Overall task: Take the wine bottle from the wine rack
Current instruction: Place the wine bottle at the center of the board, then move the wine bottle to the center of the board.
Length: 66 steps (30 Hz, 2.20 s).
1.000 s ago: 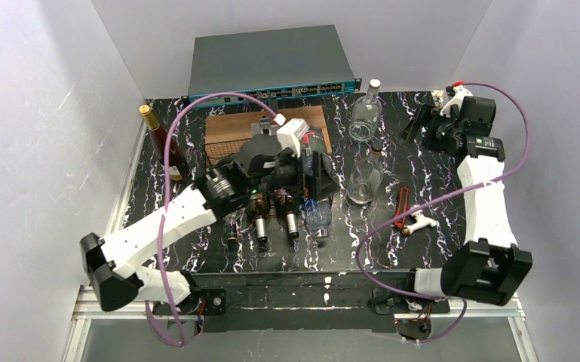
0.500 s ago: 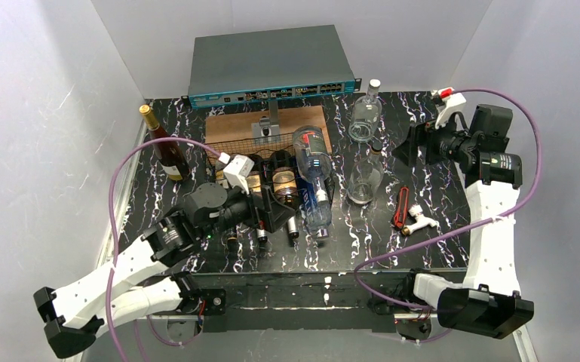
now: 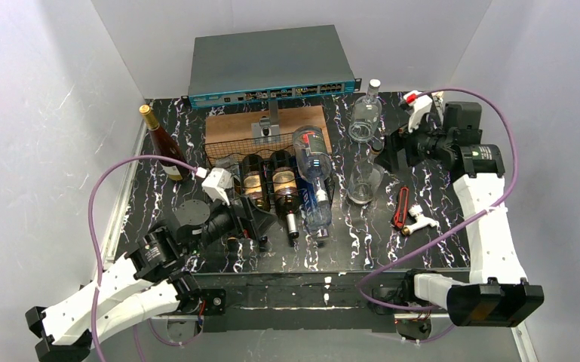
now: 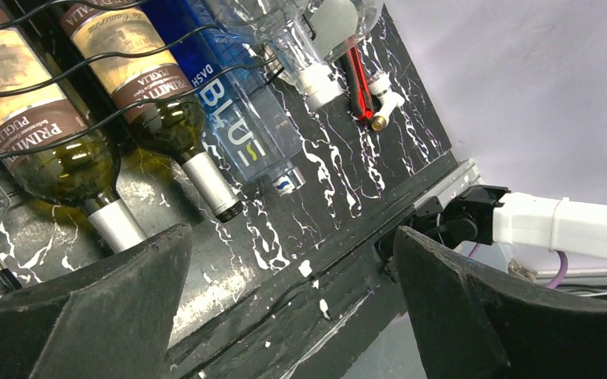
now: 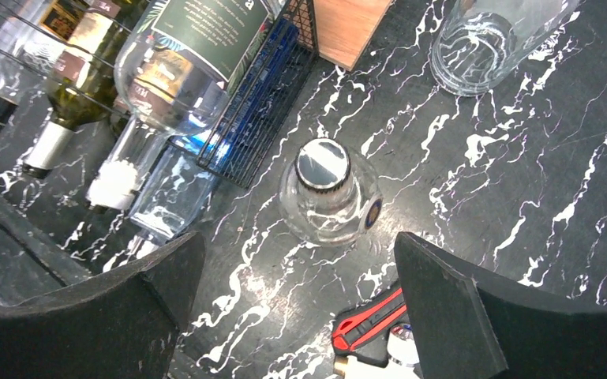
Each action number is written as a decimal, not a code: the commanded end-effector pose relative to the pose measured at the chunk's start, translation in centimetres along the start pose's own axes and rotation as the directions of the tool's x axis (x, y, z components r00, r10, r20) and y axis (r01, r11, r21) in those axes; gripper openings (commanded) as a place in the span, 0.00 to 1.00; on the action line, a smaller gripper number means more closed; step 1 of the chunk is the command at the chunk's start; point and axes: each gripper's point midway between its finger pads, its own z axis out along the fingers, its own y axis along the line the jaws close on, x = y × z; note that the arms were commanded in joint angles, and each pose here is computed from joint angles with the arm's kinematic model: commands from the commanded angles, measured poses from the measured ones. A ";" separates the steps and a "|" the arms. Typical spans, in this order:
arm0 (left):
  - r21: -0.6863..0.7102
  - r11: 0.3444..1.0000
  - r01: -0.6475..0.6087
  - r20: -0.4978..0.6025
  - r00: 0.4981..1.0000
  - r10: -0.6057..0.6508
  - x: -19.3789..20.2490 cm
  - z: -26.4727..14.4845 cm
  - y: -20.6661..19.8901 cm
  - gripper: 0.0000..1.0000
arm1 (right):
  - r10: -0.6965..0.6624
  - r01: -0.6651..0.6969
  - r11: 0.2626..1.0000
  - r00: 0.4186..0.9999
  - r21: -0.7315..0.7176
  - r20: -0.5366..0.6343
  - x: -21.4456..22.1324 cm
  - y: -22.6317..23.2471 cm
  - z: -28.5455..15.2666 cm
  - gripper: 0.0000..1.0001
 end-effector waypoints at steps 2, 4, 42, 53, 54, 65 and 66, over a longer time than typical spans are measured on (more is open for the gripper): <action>-0.061 0.998 0.021 0.025 0.999 -0.020 0.0 -0.4 1.4 0.98 | -0.075 0.077 0.994 0.997 0.075 -0.021 -0.9 -1.5 2.2 0.98; -0.069 0.997 0.021 0.027 0.999 -0.019 0.0 -0.4 1.6 0.98 | -0.083 0.086 0.994 0.996 0.074 -0.036 -0.7 -1.5 2.9 0.99; -0.108 0.993 0.041 0.011 0.999 -0.040 0.9 -0.4 2.7 0.98 | -0.114 0.127 0.986 0.986 0.104 -0.119 0.2 -2.1 7.9 0.13; -0.108 0.993 0.043 0.019 0.999 -0.041 0.8 -0.9 2.7 0.98 | -0.102 0.093 0.969 0.994 0.230 0.026 -4.6 -6.6 3.8 0.01; -0.107 0.993 0.043 0.020 0.999 -0.041 0.8 -0.9 2.7 0.98 | -0.103 0.094 0.966 0.994 0.243 0.026 -4.8 -7.1 3.9 0.01; -0.107 0.993 0.039 0.029 0.999 -0.037 0.8 -1.0 2.9 0.98 | -0.159 0.124 0.918 0.985 0.377 0.064 -7.7 -12.9 4.5 0.01; -0.109 0.993 0.038 0.028 0.999 -0.035 0.8 -0.9 3.0 0.98 | -0.159 0.116 0.910 0.984 0.398 0.078 -8.1 -13.8 4.3 0.01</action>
